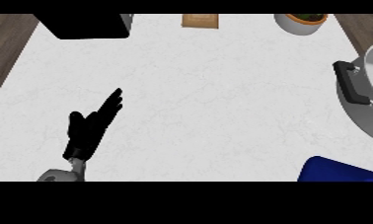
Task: Pick the cupcake from the tray and place it in the pot
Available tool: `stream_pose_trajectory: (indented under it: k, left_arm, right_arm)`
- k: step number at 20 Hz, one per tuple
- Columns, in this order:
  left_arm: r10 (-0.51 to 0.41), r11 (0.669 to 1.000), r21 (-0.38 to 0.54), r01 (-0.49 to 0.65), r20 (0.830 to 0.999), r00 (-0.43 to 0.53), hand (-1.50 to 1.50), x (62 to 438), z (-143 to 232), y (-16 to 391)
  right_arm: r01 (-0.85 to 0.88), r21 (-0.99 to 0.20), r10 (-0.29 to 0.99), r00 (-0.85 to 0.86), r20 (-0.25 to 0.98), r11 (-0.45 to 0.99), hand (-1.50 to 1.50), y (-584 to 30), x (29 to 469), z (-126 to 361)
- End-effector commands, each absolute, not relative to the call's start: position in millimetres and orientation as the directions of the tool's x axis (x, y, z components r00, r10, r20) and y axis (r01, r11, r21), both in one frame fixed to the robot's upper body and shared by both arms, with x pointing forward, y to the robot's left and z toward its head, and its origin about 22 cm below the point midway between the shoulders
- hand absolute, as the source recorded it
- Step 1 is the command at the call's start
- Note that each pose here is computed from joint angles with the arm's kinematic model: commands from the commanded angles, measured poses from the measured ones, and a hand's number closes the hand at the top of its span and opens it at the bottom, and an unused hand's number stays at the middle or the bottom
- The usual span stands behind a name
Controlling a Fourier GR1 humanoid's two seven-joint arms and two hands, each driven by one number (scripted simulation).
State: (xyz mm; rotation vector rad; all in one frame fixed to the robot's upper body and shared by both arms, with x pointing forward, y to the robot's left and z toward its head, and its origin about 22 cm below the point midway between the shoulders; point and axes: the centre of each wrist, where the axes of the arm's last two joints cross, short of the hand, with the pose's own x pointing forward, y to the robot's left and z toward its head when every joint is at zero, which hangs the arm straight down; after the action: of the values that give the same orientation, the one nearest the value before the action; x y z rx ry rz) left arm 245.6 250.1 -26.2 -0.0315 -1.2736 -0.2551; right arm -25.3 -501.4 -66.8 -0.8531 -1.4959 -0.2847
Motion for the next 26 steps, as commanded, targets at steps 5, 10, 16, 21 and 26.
stream_pose_trajectory:
  k: [5,10,16,21,26]
  left_arm:
    - [-0.171,0.968,0.115,0.222,0.952,0.253,0.0,256,-27,246]
    - [-0.173,0.966,0.113,0.234,0.951,0.257,0.0,261,-12,247]
    - [-0.165,0.965,0.103,0.24,0.953,0.256,0.0,265,-9,251]
    - [-0.169,0.961,0.101,0.257,0.952,0.256,0.0,255,-25,234]
    - [-0.169,0.966,0.108,0.237,0.951,0.257,0.0,258,-22,228]
  right_arm:
    - [0.692,-0.464,0.505,0.165,0.847,0.553,1.5,-521,-28,-22]
    - [0.668,-0.581,0.611,0.233,0.756,0.465,1.5,-520,-23,18]
    - [0.636,-0.641,0.635,0.291,0.715,0.43,1.5,-499,19,83]
    - [0.582,-0.71,0.668,0.347,0.658,0.396,1.5,-511,82,132]
    - [0.47,-0.794,0.68,0.437,0.589,0.385,1.5,-501,121,155]
